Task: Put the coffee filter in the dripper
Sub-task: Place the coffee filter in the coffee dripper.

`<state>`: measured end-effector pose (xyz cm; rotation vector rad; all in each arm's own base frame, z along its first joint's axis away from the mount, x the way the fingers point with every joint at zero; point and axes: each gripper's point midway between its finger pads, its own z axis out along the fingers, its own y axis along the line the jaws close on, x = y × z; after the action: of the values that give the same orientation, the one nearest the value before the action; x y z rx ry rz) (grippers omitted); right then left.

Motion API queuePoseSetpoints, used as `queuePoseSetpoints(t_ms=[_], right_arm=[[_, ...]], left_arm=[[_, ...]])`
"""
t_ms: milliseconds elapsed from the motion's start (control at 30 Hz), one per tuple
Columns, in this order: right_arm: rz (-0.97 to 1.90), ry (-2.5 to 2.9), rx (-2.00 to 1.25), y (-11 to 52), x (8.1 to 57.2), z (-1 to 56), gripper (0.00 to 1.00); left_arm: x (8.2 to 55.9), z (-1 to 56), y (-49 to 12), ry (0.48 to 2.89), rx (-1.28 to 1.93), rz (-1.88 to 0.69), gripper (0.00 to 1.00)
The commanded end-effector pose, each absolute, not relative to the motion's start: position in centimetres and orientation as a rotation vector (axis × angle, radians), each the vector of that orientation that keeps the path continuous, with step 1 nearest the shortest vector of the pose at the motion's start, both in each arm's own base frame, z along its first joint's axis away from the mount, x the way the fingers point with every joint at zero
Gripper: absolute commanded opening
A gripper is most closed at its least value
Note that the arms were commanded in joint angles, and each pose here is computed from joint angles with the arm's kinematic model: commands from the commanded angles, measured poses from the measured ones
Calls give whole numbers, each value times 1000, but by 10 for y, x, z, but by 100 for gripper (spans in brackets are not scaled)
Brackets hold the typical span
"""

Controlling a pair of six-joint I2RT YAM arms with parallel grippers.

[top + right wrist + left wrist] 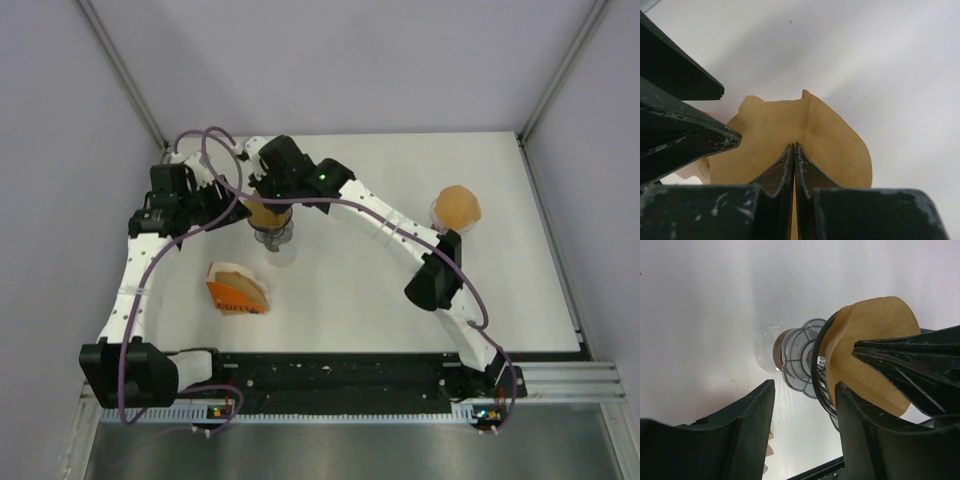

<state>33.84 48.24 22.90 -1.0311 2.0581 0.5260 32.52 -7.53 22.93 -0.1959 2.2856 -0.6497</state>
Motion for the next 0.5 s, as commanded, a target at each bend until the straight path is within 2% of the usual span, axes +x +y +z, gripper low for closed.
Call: queuePoseSetpoints(t_ms=[0, 200, 400, 467], right_arm=[[615, 1844, -965, 480, 327, 324, 0], [584, 1837, -907, 464, 332, 341, 0], [537, 1781, -788, 416, 342, 393, 1], [495, 1770, -736, 391, 347, 408, 16]], left_arm=[[325, 256, -76, 2215, -143, -641, 57], [326, 265, -75, 2193, -123, -631, 60], [327, 286, -71, 2145, -77, -589, 66], [327, 291, -70, 2130, -69, -573, 72]])
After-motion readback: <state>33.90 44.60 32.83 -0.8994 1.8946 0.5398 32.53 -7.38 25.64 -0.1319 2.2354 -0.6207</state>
